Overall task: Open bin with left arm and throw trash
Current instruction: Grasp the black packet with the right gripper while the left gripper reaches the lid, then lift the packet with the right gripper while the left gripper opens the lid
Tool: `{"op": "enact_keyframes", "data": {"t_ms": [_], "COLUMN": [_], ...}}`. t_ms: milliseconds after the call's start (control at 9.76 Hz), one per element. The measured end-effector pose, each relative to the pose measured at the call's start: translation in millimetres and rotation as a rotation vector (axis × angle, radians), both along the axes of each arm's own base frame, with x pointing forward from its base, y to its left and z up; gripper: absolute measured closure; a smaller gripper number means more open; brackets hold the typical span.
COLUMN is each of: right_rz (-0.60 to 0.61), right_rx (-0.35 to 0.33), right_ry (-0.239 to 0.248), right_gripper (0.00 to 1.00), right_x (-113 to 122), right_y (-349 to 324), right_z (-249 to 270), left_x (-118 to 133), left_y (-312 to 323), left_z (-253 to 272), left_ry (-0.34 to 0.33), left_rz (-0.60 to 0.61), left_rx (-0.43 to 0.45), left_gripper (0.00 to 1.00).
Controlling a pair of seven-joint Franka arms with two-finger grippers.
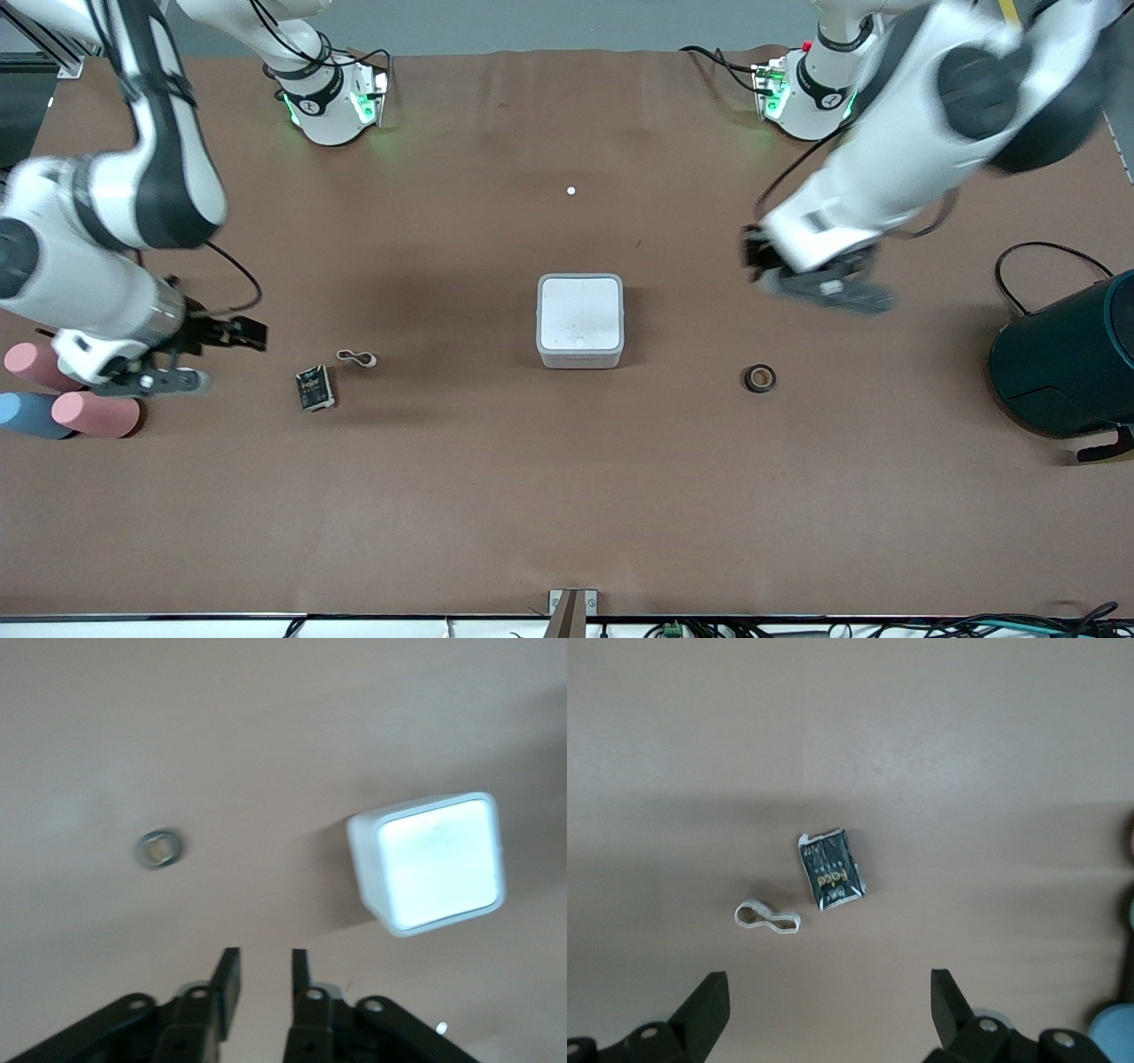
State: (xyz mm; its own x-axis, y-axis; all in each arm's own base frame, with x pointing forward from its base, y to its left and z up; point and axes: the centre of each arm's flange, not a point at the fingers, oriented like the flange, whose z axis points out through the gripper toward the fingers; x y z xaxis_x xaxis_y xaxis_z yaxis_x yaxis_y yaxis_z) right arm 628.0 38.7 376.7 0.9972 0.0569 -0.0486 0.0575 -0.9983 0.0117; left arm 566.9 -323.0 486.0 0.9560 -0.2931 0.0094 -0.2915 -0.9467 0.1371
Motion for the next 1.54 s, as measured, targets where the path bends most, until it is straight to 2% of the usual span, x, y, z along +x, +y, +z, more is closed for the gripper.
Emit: {"op": "enact_keyframes", "data": {"t_ms": [102,205,410,512,717,1024,1229,1434,1536], "right_rz": [0.002,0.007,0.025,0.041,0.053,0.056,0.057,0.057,0.058], "right_rx": [0.001,0.000,-0.001,-0.001,-0.004,-0.008,-0.009,-0.011,-0.012], "right_ry": [-0.002,-0.007,-0.004,-0.007,-0.010,0.008,0.001,0.005,0.009], "right_gripper": [0.00,0.00,0.00,0.00,0.00,0.00,0.00,0.05,0.10], "right_x": [-1,0,1,2,3,1,2,1,0], "right_y": [0,1,8,13,16,17,16,16,16], "right_z": [-29,-53,-92,-108,-141,-167,-178,-195,-199], "left_x": [0,-4,-14,-22,-28,-24,-26,-25,-21], "left_y": [-44,-85,-139,-157,-168,-172,-175,-173,-164], "left_z": [-47,-90,-147,-164,-178,-192,-192,-189,-180], "left_ry": [-0.012,-0.026,-0.039,-0.055,-0.087,-0.113,-0.129,-0.125,-0.103], "left_rz": [-0.038,-0.062,-0.069,-0.075,-0.090,-0.059,-0.047,-0.033,-0.022], "left_rx": [-0.024,-0.051,-0.077,-0.063,-0.018,-0.051,-0.041,-0.030,0.010], "left_gripper": [0.92,0.99,0.99,0.99,0.99,0.99,0.99,0.99,0.99]}}
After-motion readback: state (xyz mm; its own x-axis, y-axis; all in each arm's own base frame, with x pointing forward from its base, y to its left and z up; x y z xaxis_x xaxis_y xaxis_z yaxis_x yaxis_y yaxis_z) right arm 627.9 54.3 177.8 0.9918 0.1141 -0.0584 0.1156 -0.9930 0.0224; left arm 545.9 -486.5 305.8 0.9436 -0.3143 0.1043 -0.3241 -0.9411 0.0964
